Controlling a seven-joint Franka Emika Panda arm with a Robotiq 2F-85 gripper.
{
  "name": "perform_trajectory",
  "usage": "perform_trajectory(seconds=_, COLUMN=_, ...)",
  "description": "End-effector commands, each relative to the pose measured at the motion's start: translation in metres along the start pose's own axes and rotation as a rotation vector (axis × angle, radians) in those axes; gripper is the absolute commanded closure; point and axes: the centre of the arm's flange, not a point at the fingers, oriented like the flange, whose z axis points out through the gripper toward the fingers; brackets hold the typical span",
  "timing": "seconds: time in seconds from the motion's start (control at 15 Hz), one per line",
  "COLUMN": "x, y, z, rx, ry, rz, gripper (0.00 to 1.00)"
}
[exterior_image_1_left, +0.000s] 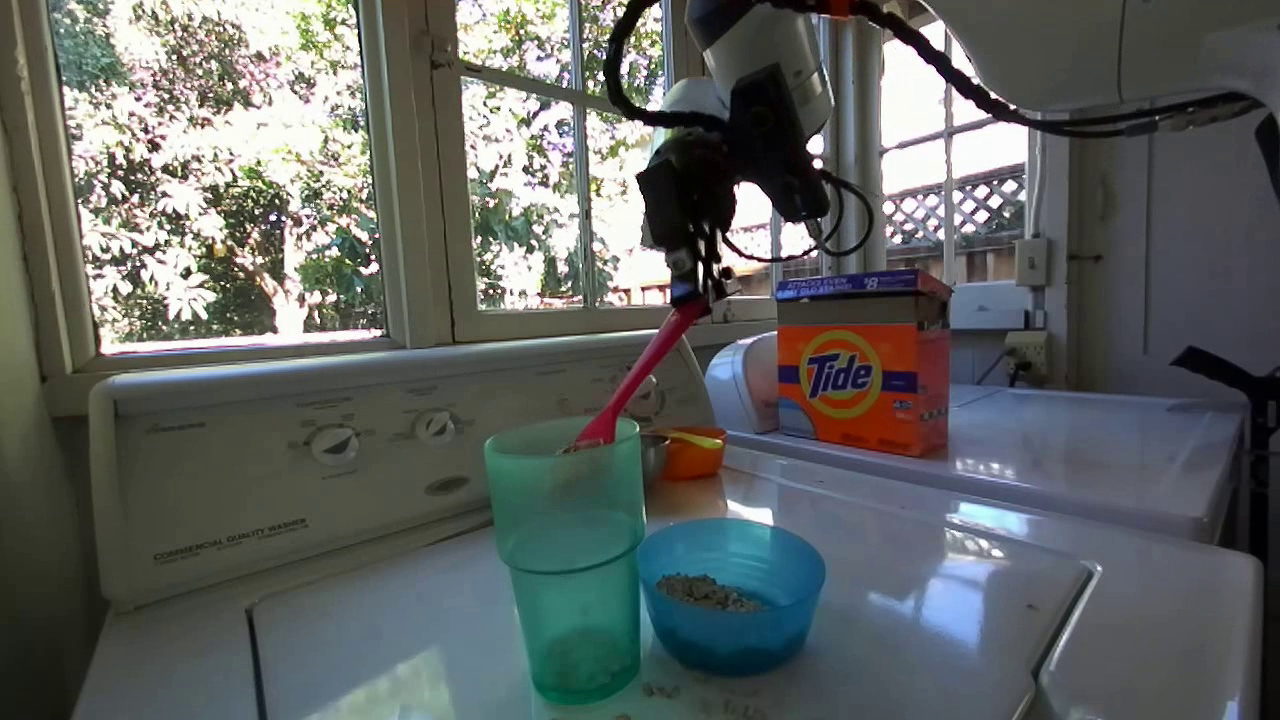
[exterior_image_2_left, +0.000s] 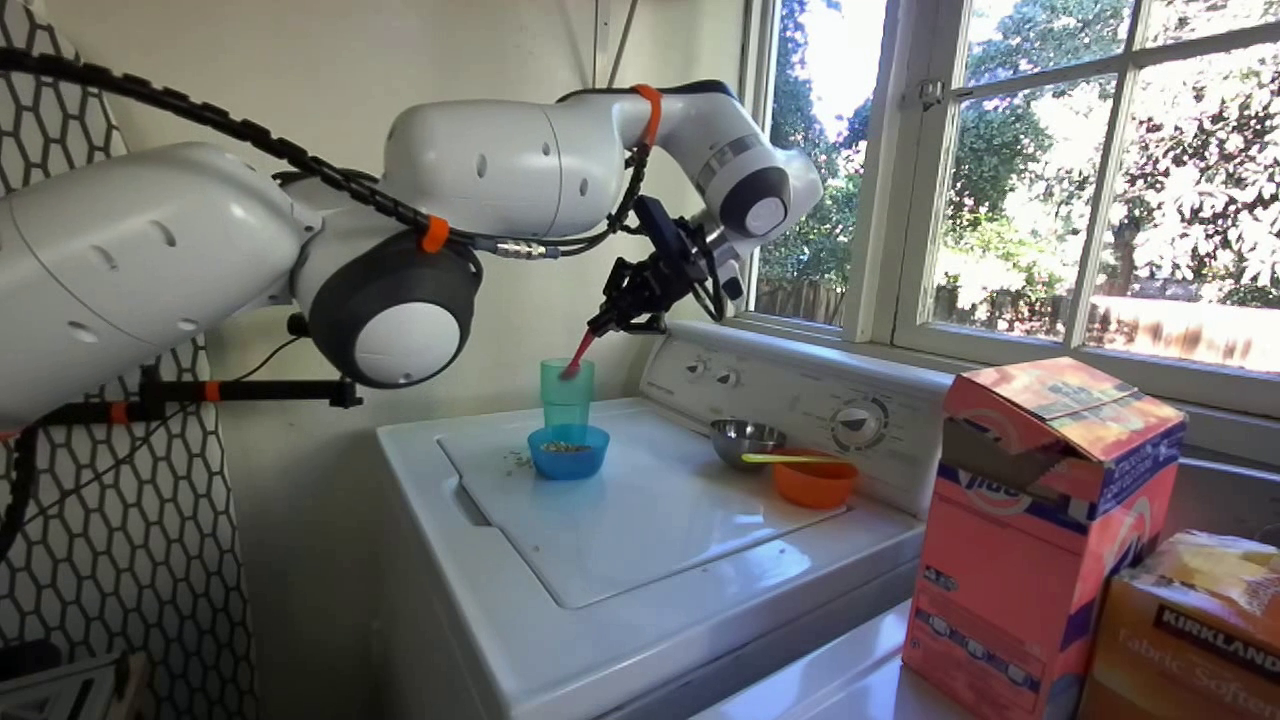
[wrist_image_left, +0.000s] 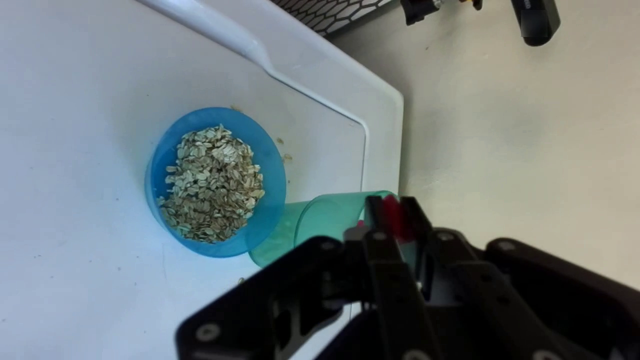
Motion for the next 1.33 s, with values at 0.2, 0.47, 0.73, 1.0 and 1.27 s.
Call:
perform_trajectory(seconds=0.2, x=0.005, y=-0.042, z=-0.002, rx=-0.242, ry=0.012, rz=0.029, gripper=0.97)
perform_trajectory(seconds=0.47, x=0.012, y=-0.072, z=0.009, rx=-0.383, ry=0.007, rz=0.012, gripper=0.97)
perform_trajectory(seconds=0.73, x=0.016, y=-0.102, z=0.024, rx=-0.497, ry=-0.01, rz=-0.041, gripper=0.97)
perform_trajectory(seconds=1.0, x=0.025, y=-0.124, z=0.039, rx=-0.577, ry=-0.044, rz=-0.081, gripper=0.97)
perform_trajectory(seconds=1.27, x=0.04, y=-0.132, z=0.056, rx=-0.653, ry=-0.073, rz=-0.095, gripper=0.97)
